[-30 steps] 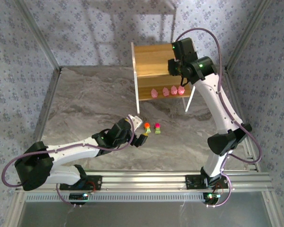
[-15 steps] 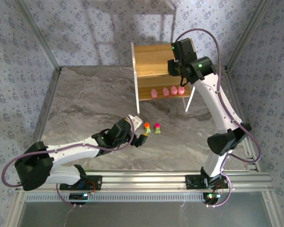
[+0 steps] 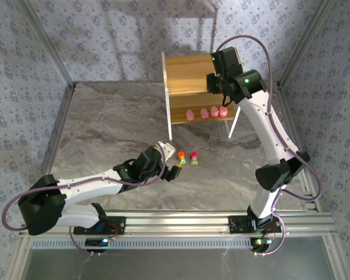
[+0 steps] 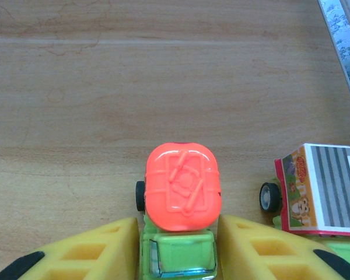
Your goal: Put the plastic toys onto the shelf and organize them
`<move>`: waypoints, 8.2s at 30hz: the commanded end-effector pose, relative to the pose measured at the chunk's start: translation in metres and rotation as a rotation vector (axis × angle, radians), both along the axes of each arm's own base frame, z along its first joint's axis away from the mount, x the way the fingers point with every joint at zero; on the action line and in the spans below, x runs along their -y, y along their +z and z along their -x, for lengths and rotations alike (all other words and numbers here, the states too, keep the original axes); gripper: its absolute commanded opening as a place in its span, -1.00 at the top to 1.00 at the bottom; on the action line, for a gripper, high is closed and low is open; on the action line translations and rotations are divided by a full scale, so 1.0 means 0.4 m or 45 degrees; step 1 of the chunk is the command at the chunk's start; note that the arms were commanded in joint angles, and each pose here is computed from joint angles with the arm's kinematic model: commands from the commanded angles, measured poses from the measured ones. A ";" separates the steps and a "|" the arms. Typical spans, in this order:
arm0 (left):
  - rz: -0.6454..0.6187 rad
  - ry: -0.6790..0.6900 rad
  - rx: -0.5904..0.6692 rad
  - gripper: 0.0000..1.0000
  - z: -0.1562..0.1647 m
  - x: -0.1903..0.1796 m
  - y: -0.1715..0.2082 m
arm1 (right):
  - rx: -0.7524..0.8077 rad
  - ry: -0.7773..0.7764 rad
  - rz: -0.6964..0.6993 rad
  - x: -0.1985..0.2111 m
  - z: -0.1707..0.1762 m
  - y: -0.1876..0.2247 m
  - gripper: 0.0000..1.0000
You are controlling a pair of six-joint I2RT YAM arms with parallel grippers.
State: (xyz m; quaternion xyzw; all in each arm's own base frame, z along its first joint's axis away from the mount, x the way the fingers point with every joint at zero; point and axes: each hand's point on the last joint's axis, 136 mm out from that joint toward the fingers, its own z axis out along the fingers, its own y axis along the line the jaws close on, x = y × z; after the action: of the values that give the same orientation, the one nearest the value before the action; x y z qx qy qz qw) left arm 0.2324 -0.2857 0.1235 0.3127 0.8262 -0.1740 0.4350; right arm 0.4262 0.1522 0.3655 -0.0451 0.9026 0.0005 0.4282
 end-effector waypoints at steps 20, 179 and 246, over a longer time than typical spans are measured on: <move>0.050 0.020 0.078 -0.99 -0.014 0.007 0.068 | 0.083 0.015 0.007 0.009 0.045 0.083 0.01; -0.005 0.317 -0.205 -0.99 -0.120 -0.092 -0.053 | -0.632 0.005 -0.064 -0.187 0.365 -0.861 0.14; 0.185 0.128 -0.143 -0.99 -0.073 -0.038 0.016 | -0.356 0.031 0.023 -0.133 0.345 -0.550 0.41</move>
State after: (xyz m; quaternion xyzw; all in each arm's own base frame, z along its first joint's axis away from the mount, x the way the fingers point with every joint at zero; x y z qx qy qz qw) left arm 0.2662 -0.2596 0.1124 0.2168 0.8701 -0.1951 0.3975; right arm 0.2886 0.2119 0.1221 -0.0549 0.9584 0.0146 0.2796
